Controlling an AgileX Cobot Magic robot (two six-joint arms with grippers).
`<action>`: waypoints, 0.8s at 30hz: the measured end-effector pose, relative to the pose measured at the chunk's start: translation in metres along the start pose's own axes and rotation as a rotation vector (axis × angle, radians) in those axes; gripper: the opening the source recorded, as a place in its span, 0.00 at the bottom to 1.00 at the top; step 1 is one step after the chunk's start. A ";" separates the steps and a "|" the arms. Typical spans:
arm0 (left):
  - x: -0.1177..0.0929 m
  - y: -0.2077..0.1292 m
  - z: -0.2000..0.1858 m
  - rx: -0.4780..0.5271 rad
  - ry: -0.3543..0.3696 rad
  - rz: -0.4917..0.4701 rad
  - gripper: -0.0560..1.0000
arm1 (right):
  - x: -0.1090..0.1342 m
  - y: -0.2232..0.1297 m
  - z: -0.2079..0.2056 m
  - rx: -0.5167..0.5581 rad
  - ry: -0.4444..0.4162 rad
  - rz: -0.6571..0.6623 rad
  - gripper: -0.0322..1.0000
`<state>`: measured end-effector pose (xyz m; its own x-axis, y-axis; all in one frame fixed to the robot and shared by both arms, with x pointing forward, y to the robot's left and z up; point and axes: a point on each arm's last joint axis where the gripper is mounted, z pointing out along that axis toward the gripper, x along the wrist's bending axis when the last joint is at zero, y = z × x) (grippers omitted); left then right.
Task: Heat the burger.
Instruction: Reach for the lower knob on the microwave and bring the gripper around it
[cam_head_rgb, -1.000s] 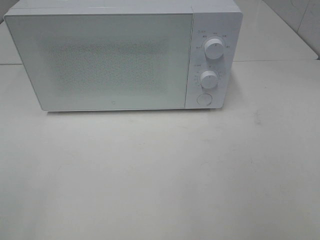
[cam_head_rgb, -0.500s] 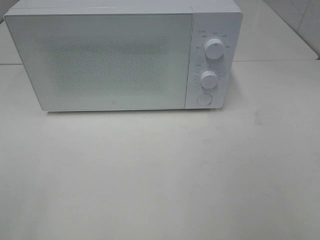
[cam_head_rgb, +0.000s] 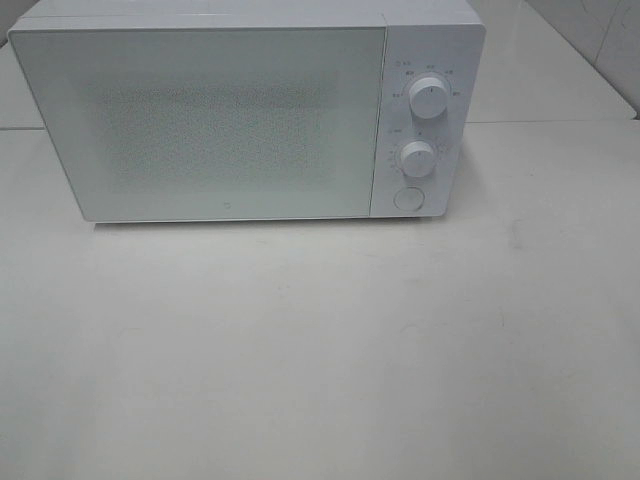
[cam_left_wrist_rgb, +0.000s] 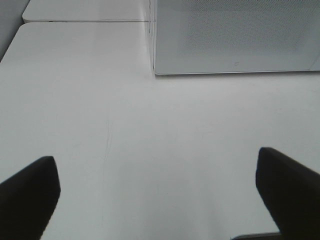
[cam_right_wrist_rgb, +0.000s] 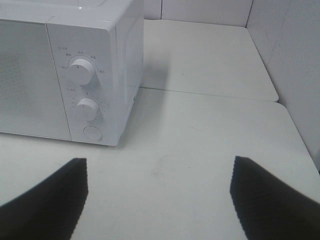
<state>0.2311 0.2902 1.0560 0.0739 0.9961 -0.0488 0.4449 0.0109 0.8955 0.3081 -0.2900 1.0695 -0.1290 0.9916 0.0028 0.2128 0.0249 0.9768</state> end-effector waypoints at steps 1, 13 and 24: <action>0.000 0.000 0.000 0.000 0.000 0.000 0.99 | 0.000 -0.001 0.003 -0.005 0.001 0.000 0.77; 0.000 0.000 0.000 0.000 0.000 0.000 0.99 | 0.003 0.003 0.043 -0.025 0.017 -0.005 0.77; 0.000 0.000 0.000 0.000 0.000 0.000 0.99 | 0.006 0.008 0.087 -0.176 0.045 -0.002 0.77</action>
<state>0.2311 0.2902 1.0560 0.0739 0.9961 -0.0488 0.4449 0.0109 0.8955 0.3929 -0.2726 1.0592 -0.1733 0.9849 0.0061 0.0397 0.0008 0.9992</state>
